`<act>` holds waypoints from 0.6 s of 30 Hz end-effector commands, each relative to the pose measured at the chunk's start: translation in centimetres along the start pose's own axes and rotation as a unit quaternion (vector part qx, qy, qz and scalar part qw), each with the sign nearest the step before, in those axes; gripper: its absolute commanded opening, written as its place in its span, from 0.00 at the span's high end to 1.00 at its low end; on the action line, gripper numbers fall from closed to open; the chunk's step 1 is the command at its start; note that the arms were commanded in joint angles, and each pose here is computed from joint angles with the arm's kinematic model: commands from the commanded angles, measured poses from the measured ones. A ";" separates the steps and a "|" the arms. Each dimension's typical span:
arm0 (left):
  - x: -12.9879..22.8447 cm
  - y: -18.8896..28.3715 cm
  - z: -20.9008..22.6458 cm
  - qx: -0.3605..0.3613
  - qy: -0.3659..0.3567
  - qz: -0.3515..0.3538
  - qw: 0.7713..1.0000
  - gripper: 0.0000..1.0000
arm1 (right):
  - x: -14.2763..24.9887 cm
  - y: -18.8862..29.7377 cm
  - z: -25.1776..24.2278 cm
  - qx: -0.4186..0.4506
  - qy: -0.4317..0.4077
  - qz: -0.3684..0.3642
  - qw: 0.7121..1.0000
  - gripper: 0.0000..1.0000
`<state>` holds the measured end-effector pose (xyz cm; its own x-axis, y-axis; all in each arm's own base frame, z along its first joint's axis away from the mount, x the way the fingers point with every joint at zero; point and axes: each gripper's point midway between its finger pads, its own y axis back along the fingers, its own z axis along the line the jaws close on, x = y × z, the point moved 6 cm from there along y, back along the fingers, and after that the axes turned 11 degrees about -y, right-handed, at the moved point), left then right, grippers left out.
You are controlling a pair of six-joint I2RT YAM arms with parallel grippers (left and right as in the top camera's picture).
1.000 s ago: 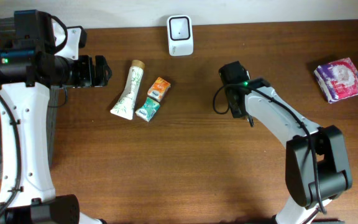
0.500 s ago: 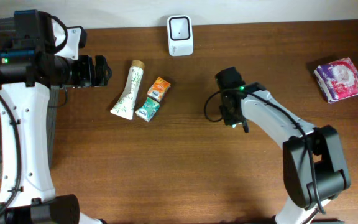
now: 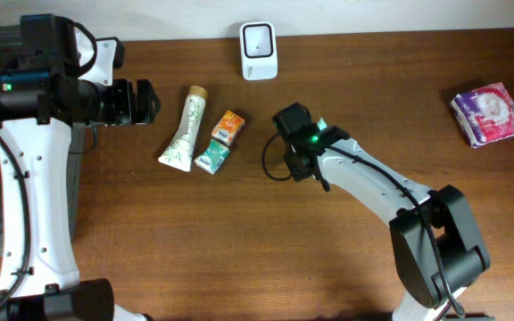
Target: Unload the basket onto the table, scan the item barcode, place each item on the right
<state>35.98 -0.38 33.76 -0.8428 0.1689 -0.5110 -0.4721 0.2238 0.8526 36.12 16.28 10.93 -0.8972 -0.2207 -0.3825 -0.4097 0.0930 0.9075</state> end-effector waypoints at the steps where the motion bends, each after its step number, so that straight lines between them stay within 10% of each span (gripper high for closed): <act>1: -0.1 0.0 -0.2 0.005 -0.001 -0.002 1.000 0.01 | -1.3 0.4 2.5 -0.100 -0.011 -0.018 0.995 0.67; 6: -0.1 0.0 -0.2 0.005 -0.001 -0.002 1.000 0.01 | -2.7 1.4 3.1 -0.131 -0.030 -0.041 0.990 0.51; 9: -0.1 0.0 -0.2 0.005 -0.001 -0.002 1.000 0.01 | -4.7 2.2 1.3 -0.128 -0.093 -0.064 0.985 0.16; 12: -0.1 0.0 -0.2 0.005 -0.001 -0.002 1.000 0.01 | -5.2 1.6 -1.3 -0.158 -0.202 -0.041 0.966 0.02; 18: -0.1 0.0 -0.2 0.005 -0.001 -0.002 1.000 0.01 | -4.6 1.2 -1.9 -0.206 -0.216 -0.004 0.954 0.04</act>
<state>36.00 -0.37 33.77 -0.8423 0.1689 -0.5119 -0.4731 0.2234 0.8522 39.99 14.97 13.31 -0.9152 0.1962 -0.3521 -0.3957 -0.2703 0.8777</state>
